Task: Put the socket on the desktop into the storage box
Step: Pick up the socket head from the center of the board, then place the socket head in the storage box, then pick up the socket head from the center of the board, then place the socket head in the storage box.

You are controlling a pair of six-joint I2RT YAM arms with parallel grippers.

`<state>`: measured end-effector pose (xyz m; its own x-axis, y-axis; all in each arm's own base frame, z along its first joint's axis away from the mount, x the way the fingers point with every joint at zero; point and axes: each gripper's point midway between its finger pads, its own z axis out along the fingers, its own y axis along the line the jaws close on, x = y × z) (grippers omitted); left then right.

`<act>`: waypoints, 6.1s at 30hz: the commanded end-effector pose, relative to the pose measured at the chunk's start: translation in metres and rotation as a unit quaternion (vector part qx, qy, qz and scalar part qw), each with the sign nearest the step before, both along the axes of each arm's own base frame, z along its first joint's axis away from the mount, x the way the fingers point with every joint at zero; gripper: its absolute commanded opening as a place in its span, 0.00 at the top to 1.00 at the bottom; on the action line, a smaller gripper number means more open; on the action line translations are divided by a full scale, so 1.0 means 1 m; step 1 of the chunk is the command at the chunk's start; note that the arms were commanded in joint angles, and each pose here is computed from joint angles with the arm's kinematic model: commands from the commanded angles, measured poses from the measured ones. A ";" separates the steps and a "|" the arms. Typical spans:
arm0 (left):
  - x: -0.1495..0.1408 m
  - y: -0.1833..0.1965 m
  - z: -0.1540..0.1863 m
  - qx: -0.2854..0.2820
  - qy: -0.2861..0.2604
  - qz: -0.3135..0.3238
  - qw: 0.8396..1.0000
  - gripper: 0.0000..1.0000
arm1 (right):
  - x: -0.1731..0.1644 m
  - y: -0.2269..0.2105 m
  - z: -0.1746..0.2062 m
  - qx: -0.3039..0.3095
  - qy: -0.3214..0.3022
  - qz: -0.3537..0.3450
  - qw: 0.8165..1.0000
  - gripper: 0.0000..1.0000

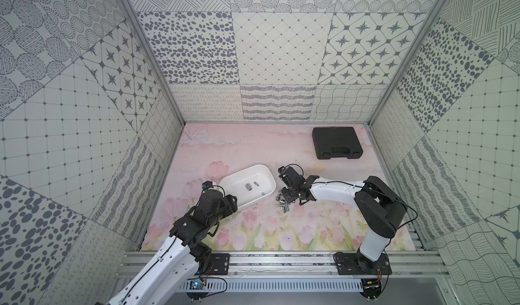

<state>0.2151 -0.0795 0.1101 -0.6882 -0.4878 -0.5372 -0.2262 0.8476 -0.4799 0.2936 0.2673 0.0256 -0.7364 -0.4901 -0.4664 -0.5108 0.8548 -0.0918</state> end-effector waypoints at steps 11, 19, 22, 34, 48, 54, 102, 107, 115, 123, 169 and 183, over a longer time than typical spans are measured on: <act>-0.001 -0.001 -0.001 0.001 0.003 -0.005 1.000 0.28 | 0.000 0.004 0.029 0.037 -0.025 -0.006 0.999 0.75; -0.001 -0.001 -0.001 0.002 0.003 -0.005 1.000 0.27 | -0.005 0.006 0.064 0.062 -0.051 -0.004 0.997 0.78; -0.001 0.000 -0.001 0.002 0.002 -0.003 1.000 0.27 | -0.008 0.011 0.094 0.080 -0.073 -0.004 0.994 0.78; -0.001 0.002 0.000 0.005 -0.001 0.000 1.000 0.28 | -0.015 0.119 0.143 0.130 -0.087 0.062 0.986 0.77; -0.002 0.000 0.001 -0.001 0.000 -0.003 1.000 0.28 | 0.007 0.152 0.110 0.102 -0.070 0.054 0.991 0.50; -0.002 -0.001 0.000 -0.001 0.000 -0.004 1.000 0.27 | -0.005 0.122 0.144 0.110 -0.096 0.053 0.988 0.49; -0.002 -0.003 -0.002 -0.008 0.005 -0.005 1.000 0.27 | 0.023 0.010 0.021 0.077 0.005 -0.073 0.994 0.68; -0.002 -0.004 -0.002 -0.010 0.006 -0.007 1.000 0.28 | 0.024 0.010 0.019 0.077 0.005 -0.078 0.994 0.68; -0.002 -0.004 -0.002 -0.009 0.006 -0.007 1.000 0.28 | 0.023 0.011 0.016 0.075 0.008 -0.077 0.994 0.69; -0.002 -0.004 -0.002 -0.009 0.005 -0.007 1.000 0.28 | 0.022 0.013 0.011 0.074 0.015 -0.073 0.994 0.69; -0.002 -0.003 -0.003 -0.005 0.006 -0.005 1.000 0.28 | 0.023 0.009 0.012 0.061 0.014 -0.079 0.995 0.86; -0.002 -0.002 0.000 -0.006 0.002 -0.005 1.000 0.27 | -0.001 0.052 0.143 0.156 -0.066 -0.041 0.985 0.85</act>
<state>0.2138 -0.0825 0.1094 -0.6988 -0.4848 -0.5259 -0.2190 0.8450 -0.4879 0.3007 0.2831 0.1490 -0.7058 -0.2513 -0.6623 -0.3985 0.9139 0.0778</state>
